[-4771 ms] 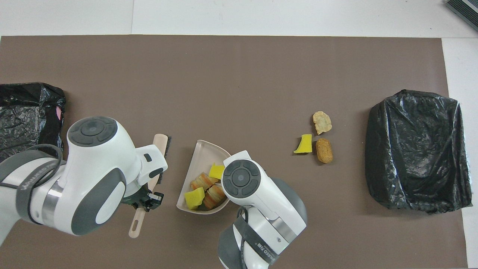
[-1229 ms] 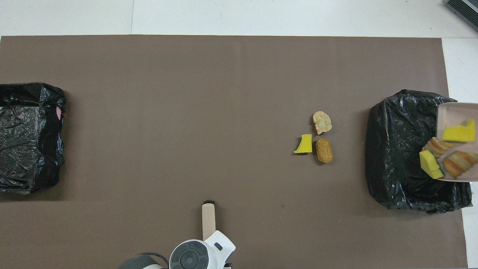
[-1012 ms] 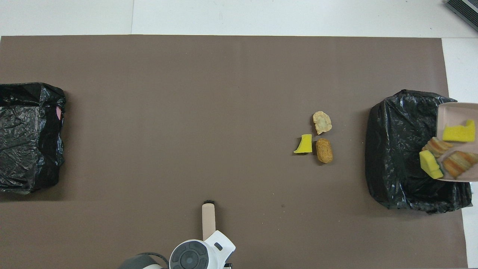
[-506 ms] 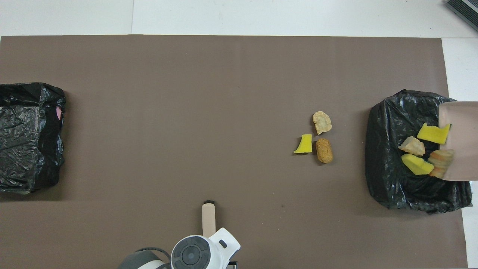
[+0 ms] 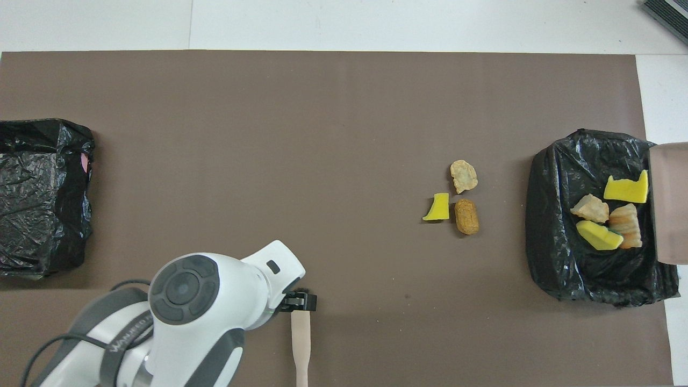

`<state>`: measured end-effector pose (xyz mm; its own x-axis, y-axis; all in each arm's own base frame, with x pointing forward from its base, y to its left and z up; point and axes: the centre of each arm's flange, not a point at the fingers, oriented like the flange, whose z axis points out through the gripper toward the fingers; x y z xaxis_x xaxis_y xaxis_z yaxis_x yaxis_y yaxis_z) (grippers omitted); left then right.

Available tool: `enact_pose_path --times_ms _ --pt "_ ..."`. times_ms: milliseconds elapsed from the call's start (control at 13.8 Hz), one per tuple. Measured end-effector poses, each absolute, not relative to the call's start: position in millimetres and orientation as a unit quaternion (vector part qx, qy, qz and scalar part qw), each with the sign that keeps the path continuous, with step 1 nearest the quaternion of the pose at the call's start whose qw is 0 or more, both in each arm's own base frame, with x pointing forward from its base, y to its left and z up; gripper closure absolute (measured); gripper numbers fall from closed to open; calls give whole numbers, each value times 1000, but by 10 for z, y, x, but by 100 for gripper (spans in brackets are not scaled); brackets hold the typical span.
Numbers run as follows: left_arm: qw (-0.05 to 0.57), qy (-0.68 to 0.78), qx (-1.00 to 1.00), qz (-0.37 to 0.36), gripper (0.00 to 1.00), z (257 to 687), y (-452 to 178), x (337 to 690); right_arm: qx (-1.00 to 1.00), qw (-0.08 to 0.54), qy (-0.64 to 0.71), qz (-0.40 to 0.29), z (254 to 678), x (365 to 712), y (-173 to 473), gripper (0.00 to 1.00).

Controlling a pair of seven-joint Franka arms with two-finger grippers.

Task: Sweep and dump trash in bin
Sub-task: 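Bring the empty dustpan back toward the other debris with the right gripper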

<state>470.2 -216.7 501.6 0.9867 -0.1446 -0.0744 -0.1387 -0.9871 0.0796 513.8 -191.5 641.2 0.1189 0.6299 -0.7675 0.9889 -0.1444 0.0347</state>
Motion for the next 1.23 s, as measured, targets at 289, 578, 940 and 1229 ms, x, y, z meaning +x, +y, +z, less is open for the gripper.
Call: enact_pose_path --times_ms 289,578,940,1229 --pt "32 -91 995 -29 0 5406 -1445 5237 729 267 566 -276 6601 5128 -1470 68" --pt "21 -106 994 -6 0 5955 -813 5405 781 234 533 -229 6469 5166 -708 68" --pt "21 -95 995 -12 0 6520 -388 5344 847 204 461 -170 6181 5208 331 68" --pt "20 -92 995 -22 0 6685 -351 5371 901 173 369 -148 5635 5296 1222 68"
